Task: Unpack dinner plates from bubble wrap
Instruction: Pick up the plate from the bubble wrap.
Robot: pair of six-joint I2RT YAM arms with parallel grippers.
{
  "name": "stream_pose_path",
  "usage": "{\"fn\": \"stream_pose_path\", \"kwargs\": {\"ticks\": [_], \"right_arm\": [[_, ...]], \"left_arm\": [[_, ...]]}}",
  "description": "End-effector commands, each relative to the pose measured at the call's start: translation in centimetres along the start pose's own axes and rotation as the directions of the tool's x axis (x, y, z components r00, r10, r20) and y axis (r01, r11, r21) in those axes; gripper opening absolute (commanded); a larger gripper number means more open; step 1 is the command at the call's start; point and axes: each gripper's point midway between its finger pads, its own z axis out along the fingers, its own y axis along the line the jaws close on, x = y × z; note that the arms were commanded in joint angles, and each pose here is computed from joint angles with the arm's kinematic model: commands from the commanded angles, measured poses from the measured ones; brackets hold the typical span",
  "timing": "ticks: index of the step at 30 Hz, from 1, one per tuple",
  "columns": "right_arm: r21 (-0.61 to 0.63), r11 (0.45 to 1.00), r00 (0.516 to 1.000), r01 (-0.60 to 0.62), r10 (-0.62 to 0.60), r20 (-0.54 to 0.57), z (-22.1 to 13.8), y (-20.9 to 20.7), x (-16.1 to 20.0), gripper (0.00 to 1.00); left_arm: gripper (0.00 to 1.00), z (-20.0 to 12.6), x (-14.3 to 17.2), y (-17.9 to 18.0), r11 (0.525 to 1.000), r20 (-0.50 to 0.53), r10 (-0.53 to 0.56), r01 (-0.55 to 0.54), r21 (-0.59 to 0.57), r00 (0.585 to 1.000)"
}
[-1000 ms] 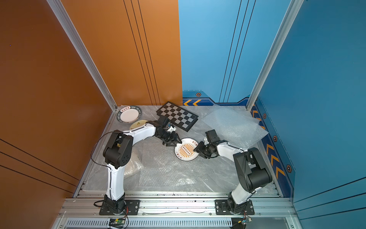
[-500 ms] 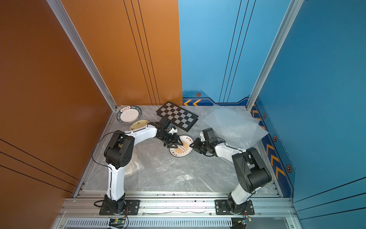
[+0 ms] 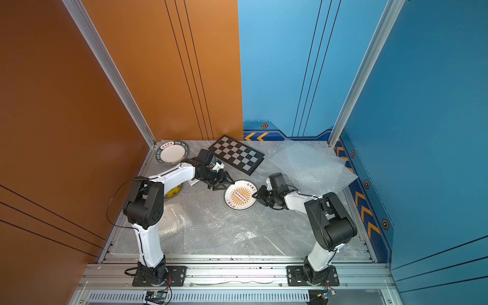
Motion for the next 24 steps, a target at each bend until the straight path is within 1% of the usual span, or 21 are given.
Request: {"fn": "stream_pose_path", "kwargs": {"ticks": [1,2,6,10,13,20,24], "right_arm": [[-0.023,1.000,1.000,-0.010,0.010,0.004,0.7,0.0,0.0,0.30],[-0.027,1.000,1.000,-0.012,0.012,0.005,0.8,0.0,0.0,0.28],[-0.030,0.999,1.000,-0.014,0.015,0.009,0.9,0.1,-0.1,0.16],[-0.031,0.999,1.000,-0.008,0.009,0.014,0.6,0.5,-0.2,0.14],[-0.036,0.999,1.000,-0.004,0.005,0.018,0.3,1.0,-0.4,0.08],[-0.068,0.998,0.999,0.018,-0.015,0.041,-1.7,3.7,-0.9,0.05],[-0.087,0.996,0.998,0.034,-0.029,0.062,-3.1,5.5,-1.2,0.05]], "left_arm": [[0.61,-0.7,0.0,1.4,0.999,0.014,-0.024,0.024,-0.023,1.000],[0.61,-0.6,0.0,2.0,0.999,0.010,-0.036,0.036,-0.028,0.999],[0.61,0.1,0.4,3.4,0.997,-0.014,-0.061,0.060,-0.040,0.998],[0.61,-0.1,0.5,3.4,0.997,-0.013,-0.063,0.063,-0.036,0.998],[0.61,-0.8,0.2,3.1,0.998,0.001,-0.061,0.061,-0.026,0.998],[0.62,-3.9,0.3,2.3,0.998,0.048,-0.060,0.061,-0.013,0.997],[0.62,-6.2,0.4,1.8,0.998,0.099,-0.060,0.060,0.001,0.993]]}}
